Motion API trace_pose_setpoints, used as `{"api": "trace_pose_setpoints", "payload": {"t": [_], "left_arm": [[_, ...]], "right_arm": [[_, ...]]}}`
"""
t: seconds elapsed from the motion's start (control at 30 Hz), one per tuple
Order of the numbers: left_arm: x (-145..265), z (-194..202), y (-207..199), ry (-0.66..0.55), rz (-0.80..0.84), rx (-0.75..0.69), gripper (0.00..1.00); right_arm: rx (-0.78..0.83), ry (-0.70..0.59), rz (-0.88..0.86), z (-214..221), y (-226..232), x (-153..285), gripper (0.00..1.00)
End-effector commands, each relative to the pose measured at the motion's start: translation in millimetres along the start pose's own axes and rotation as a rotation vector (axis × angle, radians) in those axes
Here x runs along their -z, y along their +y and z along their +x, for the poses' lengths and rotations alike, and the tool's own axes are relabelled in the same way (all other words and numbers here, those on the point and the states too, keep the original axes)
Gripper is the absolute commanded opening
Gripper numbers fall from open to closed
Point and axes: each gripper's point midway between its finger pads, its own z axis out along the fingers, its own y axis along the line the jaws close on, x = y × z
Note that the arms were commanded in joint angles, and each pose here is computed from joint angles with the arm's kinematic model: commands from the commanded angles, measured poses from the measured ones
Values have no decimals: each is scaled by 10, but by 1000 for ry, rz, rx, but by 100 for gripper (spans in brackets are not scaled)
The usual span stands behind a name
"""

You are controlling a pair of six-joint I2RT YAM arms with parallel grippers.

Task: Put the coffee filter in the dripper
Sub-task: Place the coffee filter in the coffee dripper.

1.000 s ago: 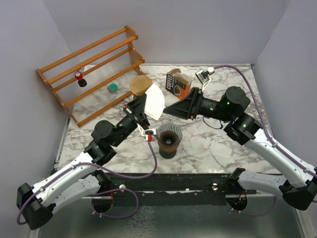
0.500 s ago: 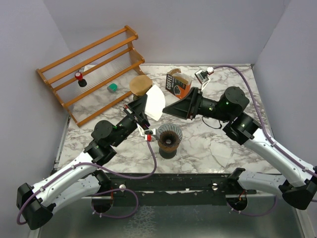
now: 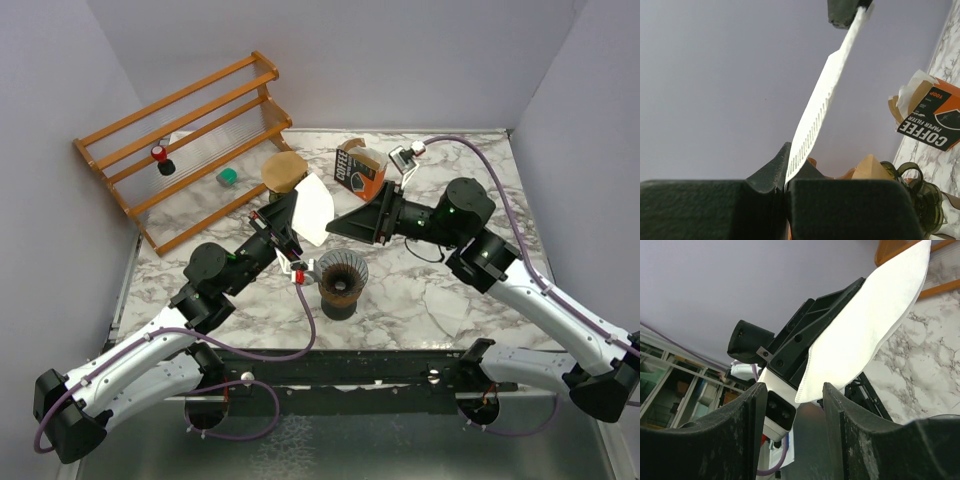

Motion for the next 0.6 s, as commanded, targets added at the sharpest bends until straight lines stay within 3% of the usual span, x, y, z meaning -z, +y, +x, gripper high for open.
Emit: {"api": "trace_pose_setpoints", "payload": {"t": [0.0, 0.57], "left_arm": [[0, -43, 55, -22, -21, 24, 0], [-21, -31, 46, -17, -19, 44, 0]], "right_arm": [[32, -20, -40, -14, 111, 55, 53], [28, -24, -43, 19, 97, 90, 53]]}}
